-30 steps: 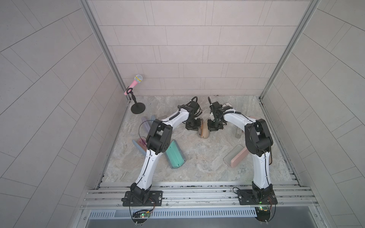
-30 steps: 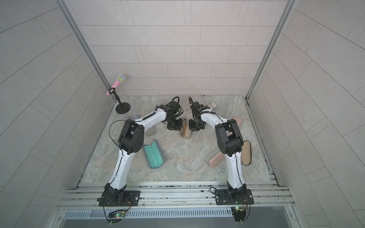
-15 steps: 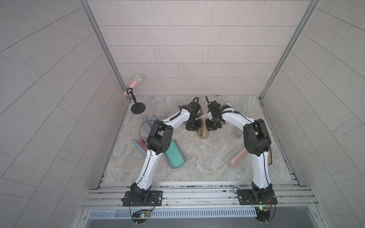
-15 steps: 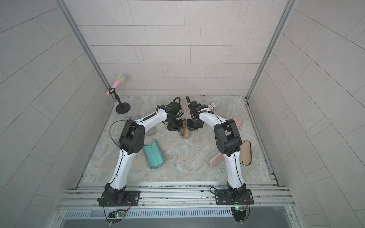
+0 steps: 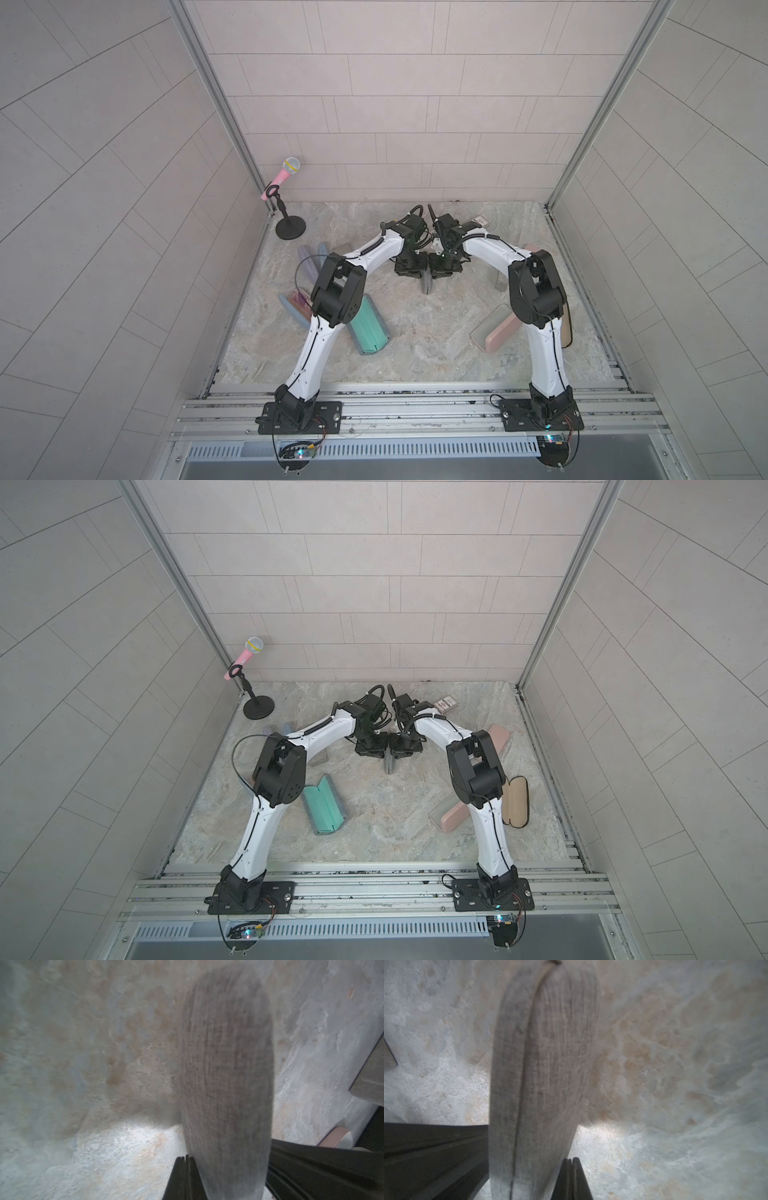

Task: Close the glasses case
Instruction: Close the glasses case at the center of the board, then move the glasses case to the center of the board.

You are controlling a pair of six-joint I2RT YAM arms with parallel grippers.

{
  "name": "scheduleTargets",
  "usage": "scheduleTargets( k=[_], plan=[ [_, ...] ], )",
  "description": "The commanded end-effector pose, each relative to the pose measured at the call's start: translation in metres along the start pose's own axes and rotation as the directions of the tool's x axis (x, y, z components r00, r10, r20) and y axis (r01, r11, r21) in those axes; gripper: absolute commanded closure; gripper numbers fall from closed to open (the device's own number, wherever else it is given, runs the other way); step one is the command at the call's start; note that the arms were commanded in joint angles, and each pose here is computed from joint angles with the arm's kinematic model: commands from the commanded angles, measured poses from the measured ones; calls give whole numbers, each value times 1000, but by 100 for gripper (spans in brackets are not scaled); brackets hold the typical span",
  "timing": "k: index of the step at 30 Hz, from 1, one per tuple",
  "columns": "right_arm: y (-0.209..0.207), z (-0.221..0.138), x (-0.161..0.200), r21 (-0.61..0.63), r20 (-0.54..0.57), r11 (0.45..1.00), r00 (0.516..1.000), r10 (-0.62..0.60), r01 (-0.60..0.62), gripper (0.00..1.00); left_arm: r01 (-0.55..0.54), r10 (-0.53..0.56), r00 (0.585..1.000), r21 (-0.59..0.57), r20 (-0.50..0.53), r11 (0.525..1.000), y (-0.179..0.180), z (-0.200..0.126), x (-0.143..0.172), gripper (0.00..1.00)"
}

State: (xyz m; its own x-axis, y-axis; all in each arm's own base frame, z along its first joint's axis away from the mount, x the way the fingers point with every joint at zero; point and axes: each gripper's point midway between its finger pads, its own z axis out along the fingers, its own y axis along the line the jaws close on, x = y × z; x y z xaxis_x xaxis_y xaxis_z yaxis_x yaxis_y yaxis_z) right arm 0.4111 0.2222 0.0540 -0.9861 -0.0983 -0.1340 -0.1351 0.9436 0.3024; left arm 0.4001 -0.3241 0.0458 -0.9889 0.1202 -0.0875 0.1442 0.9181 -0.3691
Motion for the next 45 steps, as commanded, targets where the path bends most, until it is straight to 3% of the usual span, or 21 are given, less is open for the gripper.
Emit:
scheduleTargets(
  k=[1, 7, 15, 22, 25, 28, 32, 41, 45],
  plan=[
    [31, -3, -3, -81, 31, 995, 998, -55, 58, 95, -38, 36, 999, 87, 22, 995, -29, -1, 1, 100],
    [15, -11, 4, -12, 67, 1000, 998, -15, 16, 88, -17, 11, 998, 90, 64, 996, -21, -21, -1, 100],
    [1, -29, 18, 47, 111, 999, 994, 17, -22, 71, -1, -10, 992, 82, 127, 997, -2, -65, -1, 99],
    [5, -53, 25, 93, 161, 995, 987, 14, -29, 60, 1, -11, 987, 63, 158, 998, 16, -97, 11, 98],
    [18, -61, 28, 101, 165, 995, 986, -21, 5, 50, -2, -7, 984, 48, 175, 999, 26, -114, 14, 97],
    [36, -61, 30, 101, 147, 994, 988, -54, 40, 38, 5, -12, 982, 34, 190, 999, 40, -131, 18, 91],
    [50, -48, 28, 127, 121, 990, 990, -70, 55, 24, 33, -43, 976, 51, 211, 998, 63, -152, 22, 67],
    [44, -19, 20, 208, 76, 978, 997, -19, 2, 19, 79, -94, 959, 68, 266, 995, 111, -180, 37, 26],
    [39, -16, 16, 234, 88, 972, 996, -1, -19, 19, 87, -98, 945, 51, 312, 995, 124, -181, 41, 14]
  ],
)
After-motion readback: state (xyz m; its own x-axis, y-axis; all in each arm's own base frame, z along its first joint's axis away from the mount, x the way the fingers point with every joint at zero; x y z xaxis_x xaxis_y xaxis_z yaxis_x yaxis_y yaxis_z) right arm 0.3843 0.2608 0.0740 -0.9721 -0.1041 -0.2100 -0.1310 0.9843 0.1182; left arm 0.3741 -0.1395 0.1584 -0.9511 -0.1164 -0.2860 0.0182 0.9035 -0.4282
